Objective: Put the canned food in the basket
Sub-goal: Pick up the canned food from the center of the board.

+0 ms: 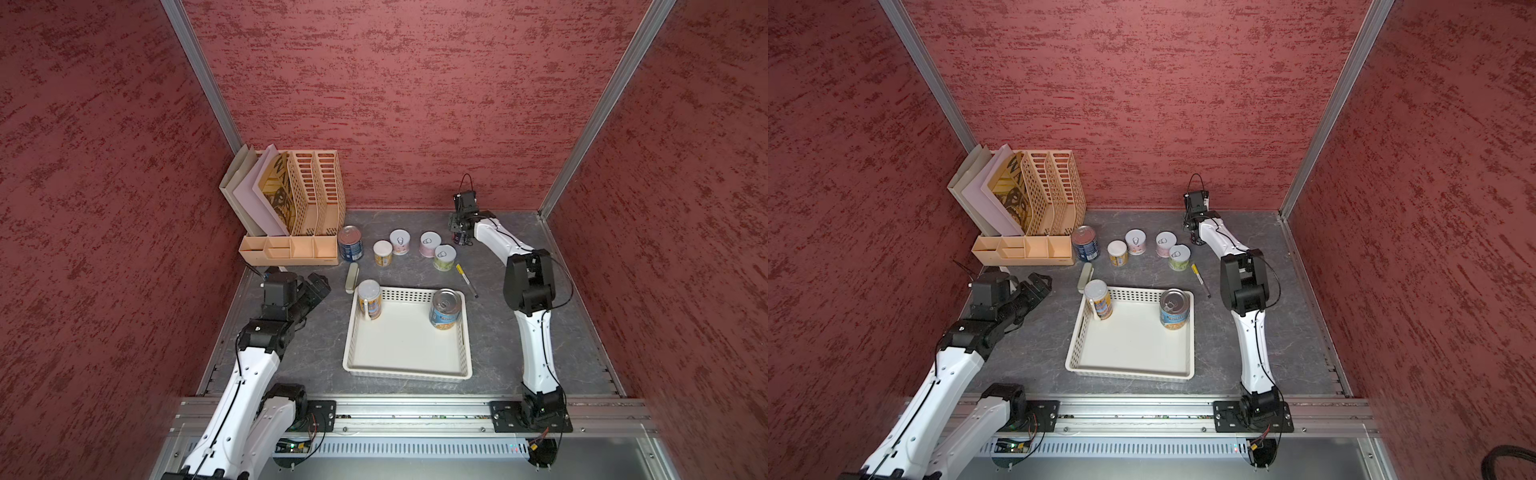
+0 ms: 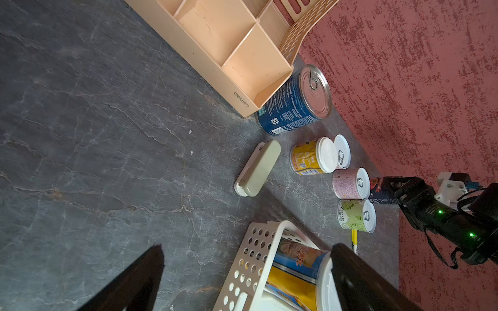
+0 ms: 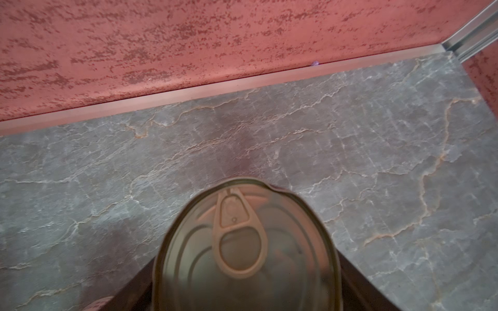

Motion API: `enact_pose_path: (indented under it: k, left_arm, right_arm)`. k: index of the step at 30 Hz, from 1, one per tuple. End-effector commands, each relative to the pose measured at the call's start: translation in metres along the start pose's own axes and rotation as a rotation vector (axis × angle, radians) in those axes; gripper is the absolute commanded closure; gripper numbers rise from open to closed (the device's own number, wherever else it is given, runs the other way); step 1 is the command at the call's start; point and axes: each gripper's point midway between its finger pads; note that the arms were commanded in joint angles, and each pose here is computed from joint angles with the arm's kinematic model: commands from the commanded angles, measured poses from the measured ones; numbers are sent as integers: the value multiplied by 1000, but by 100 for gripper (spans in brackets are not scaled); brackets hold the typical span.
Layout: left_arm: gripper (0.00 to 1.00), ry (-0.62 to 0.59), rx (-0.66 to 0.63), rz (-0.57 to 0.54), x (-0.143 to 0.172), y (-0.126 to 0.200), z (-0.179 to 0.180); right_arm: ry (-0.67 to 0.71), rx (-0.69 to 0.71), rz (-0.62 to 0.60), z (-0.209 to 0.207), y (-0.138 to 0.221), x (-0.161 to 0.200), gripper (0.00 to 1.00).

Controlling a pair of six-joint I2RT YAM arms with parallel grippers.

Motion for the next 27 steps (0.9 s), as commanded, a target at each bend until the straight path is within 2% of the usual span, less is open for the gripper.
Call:
enact_pose_path:
  k: [1,6,10,14,21,27]
  left_arm:
    - [0,28,24,-17,-7,1,-6]
    - [0,-18,148,31,-4,-5,-28]
    - [0,-9,123,62,-3,-12,-25]
    - [0,38,20,88,-4,-21,-7]
    - [0,32,41,142,-5,-29,-14]
    - [0,41,21,139,-7,-29,-10]
  right_arm:
    - [12,6,-25,-1,-2,-10,26]
    - [7,0,-41,-1,2,-13,42]
    - [-5,-8,-56,-2,7,-16,53]
    - [-18,-21,-96,-4,20,-22,56]
    - [-30,-44,-181,1,50,-35,60]
    - [-32,-56,-231,3,72,-44,61]
Point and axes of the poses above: each gripper's point midway between its finger pads, its own y axis back along the fingers, its own z axis along the line the jaws close on, x = y × z, and after that the axes turned 1 degree about -y, right-handed
